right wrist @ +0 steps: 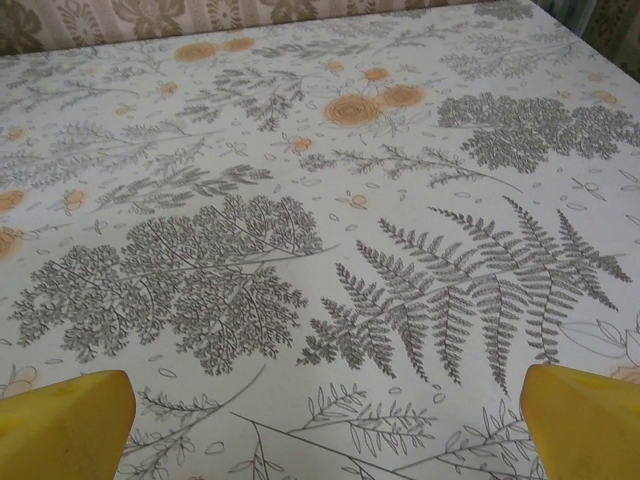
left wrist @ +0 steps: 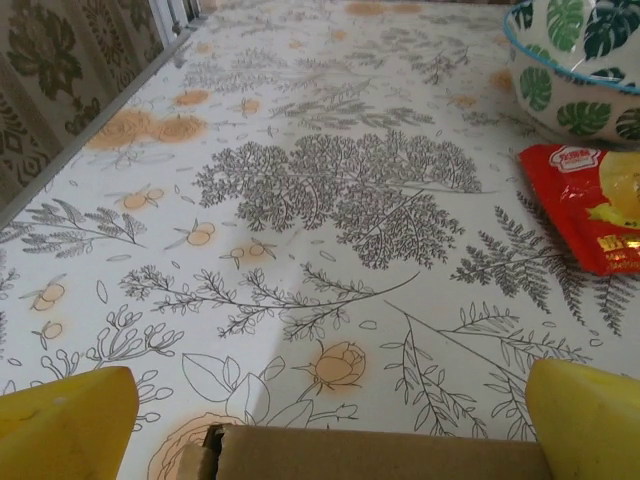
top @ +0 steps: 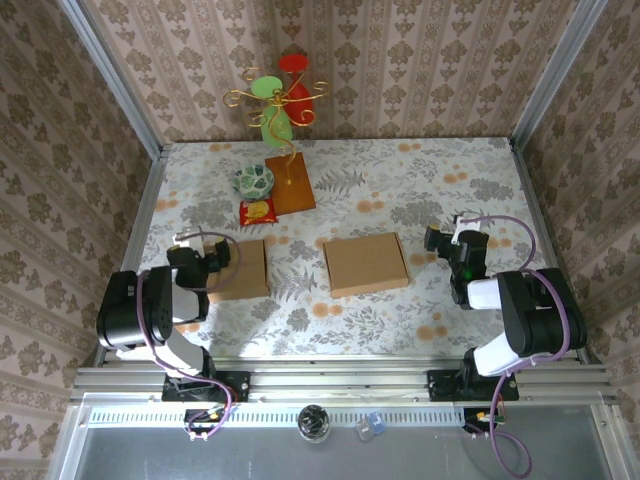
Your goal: Fold the paper box
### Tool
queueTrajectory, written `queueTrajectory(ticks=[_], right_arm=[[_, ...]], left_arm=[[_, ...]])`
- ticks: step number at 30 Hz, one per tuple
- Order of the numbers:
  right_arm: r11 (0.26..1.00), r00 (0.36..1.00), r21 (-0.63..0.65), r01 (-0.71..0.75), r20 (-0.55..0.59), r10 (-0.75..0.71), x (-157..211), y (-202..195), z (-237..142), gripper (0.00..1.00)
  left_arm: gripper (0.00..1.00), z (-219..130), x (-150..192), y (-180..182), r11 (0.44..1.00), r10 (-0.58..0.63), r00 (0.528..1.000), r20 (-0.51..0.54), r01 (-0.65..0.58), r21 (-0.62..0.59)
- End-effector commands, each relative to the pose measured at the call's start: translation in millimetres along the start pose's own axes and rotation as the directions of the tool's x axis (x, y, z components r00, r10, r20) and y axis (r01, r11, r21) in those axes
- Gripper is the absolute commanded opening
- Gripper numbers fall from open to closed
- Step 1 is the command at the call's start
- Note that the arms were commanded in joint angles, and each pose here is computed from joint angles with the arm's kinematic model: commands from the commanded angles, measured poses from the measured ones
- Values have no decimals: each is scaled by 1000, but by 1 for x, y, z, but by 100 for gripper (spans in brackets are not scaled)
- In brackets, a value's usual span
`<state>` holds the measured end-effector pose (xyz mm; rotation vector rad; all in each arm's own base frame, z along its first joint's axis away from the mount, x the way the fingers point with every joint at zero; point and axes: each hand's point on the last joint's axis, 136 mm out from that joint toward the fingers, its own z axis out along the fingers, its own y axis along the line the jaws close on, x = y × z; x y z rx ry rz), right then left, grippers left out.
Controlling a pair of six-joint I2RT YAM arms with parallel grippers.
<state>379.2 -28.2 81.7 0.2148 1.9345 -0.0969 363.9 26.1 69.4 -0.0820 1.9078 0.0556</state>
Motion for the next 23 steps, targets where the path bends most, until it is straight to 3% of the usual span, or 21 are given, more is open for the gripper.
queueTrajectory(ticks=[1, 6, 23], right_arm=[[1000, 997, 14, -1, 72, 0, -21, 0, 2, 100], [998, 998, 43, 39, 50, -41, -22, 6, 7, 100], [998, 997, 43, 44, 67, -47, -23, 7, 4, 100]], left_arm=[[100, 1, -37, -4, 1000, 6, 992, 127, -9, 24], [100, 20, -36, -19, 996, 76, 997, 29, -77, 46], [100, 20, -37, -20, 995, 86, 996, 33, -87, 39]])
